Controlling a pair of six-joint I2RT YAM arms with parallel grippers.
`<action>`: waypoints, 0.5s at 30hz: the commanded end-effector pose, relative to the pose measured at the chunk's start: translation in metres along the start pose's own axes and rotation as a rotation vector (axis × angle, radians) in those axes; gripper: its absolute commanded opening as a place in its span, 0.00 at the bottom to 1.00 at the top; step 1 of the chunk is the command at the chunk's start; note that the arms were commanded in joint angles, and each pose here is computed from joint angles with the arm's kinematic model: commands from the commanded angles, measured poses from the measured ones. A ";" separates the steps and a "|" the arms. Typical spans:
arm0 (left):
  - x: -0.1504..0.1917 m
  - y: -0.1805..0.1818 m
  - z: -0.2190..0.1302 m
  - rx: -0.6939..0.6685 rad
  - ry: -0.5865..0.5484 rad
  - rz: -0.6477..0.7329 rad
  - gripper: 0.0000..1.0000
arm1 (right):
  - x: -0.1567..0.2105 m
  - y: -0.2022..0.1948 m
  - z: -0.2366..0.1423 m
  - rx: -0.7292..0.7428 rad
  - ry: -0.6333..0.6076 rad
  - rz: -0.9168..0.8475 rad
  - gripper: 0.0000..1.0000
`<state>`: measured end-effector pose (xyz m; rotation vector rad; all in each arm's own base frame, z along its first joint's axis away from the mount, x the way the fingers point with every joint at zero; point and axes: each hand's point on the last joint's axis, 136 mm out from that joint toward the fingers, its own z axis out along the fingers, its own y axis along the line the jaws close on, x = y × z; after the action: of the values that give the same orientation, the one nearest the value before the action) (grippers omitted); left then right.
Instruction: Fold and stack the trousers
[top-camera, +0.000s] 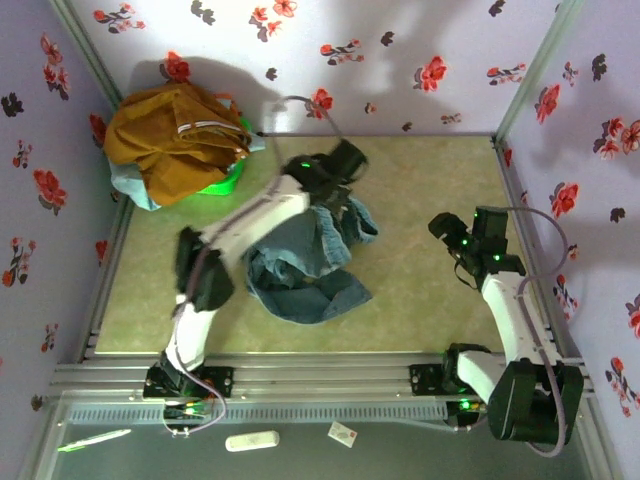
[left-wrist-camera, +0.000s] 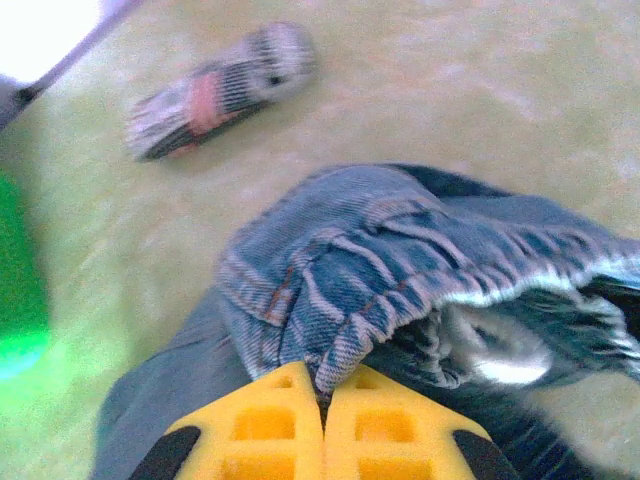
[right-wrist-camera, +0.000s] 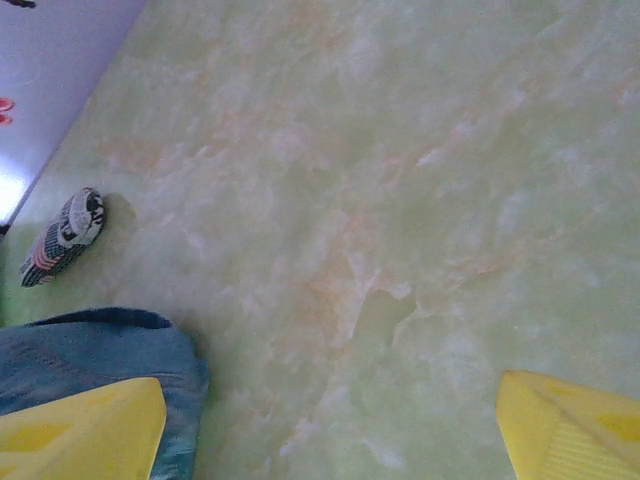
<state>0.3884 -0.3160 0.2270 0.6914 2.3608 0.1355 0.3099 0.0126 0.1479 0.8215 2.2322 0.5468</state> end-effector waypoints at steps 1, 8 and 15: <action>0.022 0.107 -0.051 -0.118 -0.072 -0.343 0.00 | 0.006 0.021 -0.003 -0.076 0.007 -0.022 0.85; 0.199 0.220 -0.132 -0.267 -0.077 -0.923 0.17 | 0.029 0.062 0.006 -0.142 0.059 -0.106 0.87; 0.304 0.245 -0.190 -0.464 -0.030 -1.195 0.96 | 0.057 0.102 0.015 -0.191 0.147 -0.226 0.89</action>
<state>0.2056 0.0599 0.2836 -0.8048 2.1459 0.1279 0.3194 0.1090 0.1531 0.5145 2.3456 0.7029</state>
